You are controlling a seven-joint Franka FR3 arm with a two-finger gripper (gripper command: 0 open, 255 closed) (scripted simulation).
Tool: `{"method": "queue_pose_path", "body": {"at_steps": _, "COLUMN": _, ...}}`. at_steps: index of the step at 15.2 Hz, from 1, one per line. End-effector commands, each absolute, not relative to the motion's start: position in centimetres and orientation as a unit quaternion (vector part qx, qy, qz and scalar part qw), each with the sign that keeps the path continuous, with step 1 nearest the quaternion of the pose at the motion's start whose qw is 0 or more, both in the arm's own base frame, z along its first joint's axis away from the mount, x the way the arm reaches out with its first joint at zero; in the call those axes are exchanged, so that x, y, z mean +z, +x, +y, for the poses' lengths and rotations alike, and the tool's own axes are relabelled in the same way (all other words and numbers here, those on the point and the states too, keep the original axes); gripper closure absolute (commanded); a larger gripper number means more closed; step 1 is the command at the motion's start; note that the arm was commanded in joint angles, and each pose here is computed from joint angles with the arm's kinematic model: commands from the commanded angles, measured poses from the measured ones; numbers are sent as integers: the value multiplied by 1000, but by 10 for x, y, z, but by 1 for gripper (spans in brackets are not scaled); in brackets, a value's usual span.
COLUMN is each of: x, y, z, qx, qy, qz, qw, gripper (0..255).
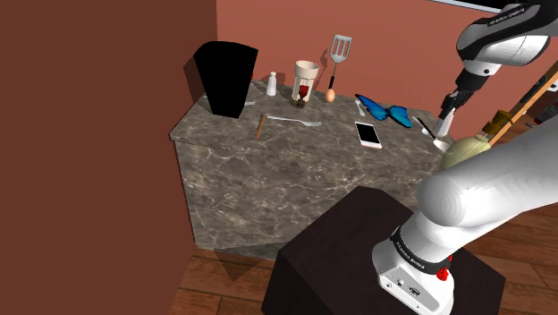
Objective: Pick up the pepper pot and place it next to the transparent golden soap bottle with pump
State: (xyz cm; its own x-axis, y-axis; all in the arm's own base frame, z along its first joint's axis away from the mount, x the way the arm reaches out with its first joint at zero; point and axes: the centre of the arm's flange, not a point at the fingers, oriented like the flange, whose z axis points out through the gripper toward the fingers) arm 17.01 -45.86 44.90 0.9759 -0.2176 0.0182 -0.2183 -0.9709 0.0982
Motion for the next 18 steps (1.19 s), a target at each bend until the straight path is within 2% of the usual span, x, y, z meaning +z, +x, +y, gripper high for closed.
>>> {"method": "queue_pose_path", "body": {"at_steps": 1, "x": 438, "y": 170, "z": -458, "qx": 4, "qy": 993, "qz": -110, "qw": 50, "gripper": 255}}
{"method": "queue_pose_path", "body": {"at_steps": 15, "x": 361, "y": 170, "z": -458, "qx": 4, "qy": 993, "qz": -110, "qw": 50, "gripper": 255}}
{"method": "queue_pose_path", "body": {"at_steps": 18, "x": 361, "y": 170, "z": -458, "qx": 4, "qy": 993, "qz": -110, "qw": 50, "gripper": 255}}
